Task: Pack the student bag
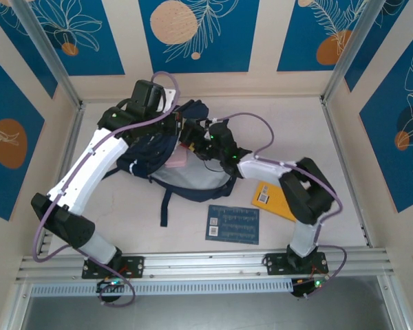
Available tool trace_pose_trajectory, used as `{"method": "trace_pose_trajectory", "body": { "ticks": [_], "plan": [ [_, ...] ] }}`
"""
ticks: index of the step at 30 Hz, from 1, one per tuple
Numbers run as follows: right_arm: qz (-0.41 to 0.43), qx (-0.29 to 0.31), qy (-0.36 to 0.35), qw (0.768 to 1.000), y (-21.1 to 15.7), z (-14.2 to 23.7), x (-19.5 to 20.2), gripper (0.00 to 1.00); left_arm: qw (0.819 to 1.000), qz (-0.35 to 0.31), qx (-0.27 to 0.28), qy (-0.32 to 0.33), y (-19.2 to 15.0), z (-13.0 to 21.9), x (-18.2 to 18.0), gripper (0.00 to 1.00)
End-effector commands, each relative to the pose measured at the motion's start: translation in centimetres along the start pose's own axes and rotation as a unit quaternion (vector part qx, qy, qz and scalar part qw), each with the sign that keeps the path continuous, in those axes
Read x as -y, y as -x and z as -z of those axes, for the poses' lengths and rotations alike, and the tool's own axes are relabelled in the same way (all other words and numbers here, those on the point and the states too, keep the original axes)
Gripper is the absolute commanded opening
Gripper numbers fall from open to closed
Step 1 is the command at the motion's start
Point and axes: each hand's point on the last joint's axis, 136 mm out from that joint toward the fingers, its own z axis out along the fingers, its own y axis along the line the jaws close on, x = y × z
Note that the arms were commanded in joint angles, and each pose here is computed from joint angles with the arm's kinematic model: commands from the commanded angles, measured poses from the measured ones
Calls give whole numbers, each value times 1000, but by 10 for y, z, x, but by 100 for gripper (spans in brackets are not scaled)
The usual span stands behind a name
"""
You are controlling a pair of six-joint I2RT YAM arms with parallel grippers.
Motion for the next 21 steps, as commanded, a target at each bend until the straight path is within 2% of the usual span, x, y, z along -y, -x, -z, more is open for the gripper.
{"method": "trace_pose_trajectory", "body": {
  "ticks": [1, 7, 10, 14, 17, 21],
  "plan": [
    [51, 0, -62, 997, -12, 34, 29, 71, 1000, 17, 20, -3, 9, -9, -6, 0],
    [127, -4, -148, 981, -36, 116, 69, 63, 998, 38, -33, -25, -28, -50, -2, 0],
    [147, -26, -177, 973, -52, 156, 85, 58, 996, 36, -70, -29, -50, -74, 4, 0],
    [146, -34, -229, 962, -68, 202, 111, 53, 995, 47, -89, -24, -66, -103, 8, 0],
    [121, -52, -269, 954, -79, 230, 128, 53, 994, 50, -102, 0, -69, -128, -1, 0],
    [89, -70, -326, 939, -91, 253, 151, 59, 992, 50, -104, 45, -59, -160, -26, 0]
  ]
}}
